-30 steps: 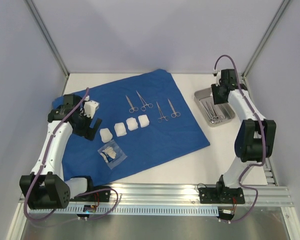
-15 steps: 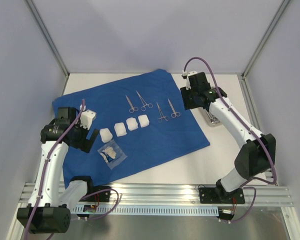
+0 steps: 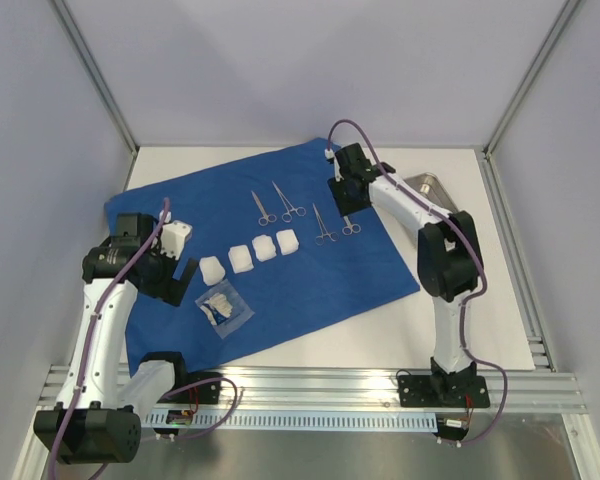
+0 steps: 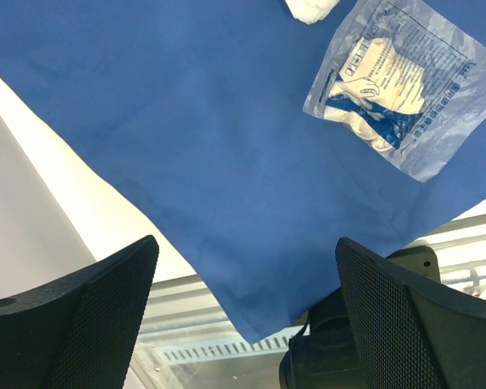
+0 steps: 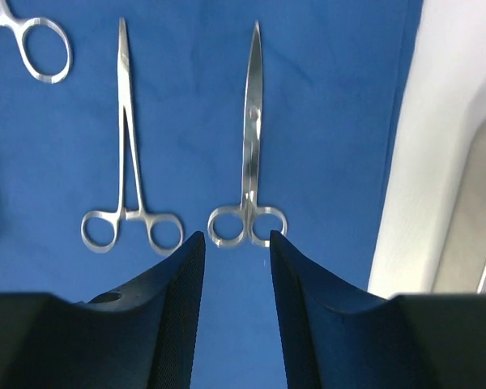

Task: Prepare the surgical pack

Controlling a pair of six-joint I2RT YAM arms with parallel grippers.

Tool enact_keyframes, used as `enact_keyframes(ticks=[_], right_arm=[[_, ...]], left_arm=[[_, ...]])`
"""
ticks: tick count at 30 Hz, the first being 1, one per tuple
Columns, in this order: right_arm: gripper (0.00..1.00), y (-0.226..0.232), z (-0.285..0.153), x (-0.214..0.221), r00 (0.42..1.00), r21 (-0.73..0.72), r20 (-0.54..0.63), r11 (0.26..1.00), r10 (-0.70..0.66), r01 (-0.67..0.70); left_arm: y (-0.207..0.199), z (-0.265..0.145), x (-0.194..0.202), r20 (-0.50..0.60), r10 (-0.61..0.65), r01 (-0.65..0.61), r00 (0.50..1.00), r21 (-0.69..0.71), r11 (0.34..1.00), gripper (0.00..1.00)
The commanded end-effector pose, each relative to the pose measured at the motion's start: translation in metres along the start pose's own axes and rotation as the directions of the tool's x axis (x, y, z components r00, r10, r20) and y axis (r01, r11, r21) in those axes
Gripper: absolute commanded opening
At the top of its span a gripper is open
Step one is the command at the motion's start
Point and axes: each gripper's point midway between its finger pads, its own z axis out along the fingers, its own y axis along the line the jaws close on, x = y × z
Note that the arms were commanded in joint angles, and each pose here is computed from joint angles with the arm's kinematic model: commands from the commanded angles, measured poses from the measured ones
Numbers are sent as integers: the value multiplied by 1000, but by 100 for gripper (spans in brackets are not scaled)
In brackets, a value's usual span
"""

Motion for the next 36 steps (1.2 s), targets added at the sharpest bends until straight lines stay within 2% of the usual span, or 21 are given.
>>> enact_keyframes(ticks=[1,4,8,13,17,27,31,36], right_arm=[[40,2,18,-28,997,-9,47,998,-55,55],[39,-9,34,-35,997,56,30,996,-70,69],[38,-8,48,-34,996,43,3,995,-85,85],[38,-8,66,-13,996,23,-54,998,-65,67],[37,-11,70,-8,997,10,-70,999,-45,46],[31,-13,80,35,983,-3,-179,999,-44,44],[34,-13,82,40,980,-11,-190,998,-68,67],[35,-18,89,50,960,21,-277,998,-43,51]], left_arm=[[2,-4,-13,45,-21,21,999,0,1000,100],[6,1,-18,34,-38,39,999,-14,999,100],[9,-3,-32,61,-37,38,997,-5,999,100],[18,4,-50,98,-21,23,995,-24,999,100],[24,11,-58,67,-20,21,998,-23,999,100],[25,13,-59,51,-19,20,999,-22,1000,100],[24,13,-60,53,-19,20,998,-18,1000,100],[26,14,-60,43,-21,22,999,-25,999,100]])
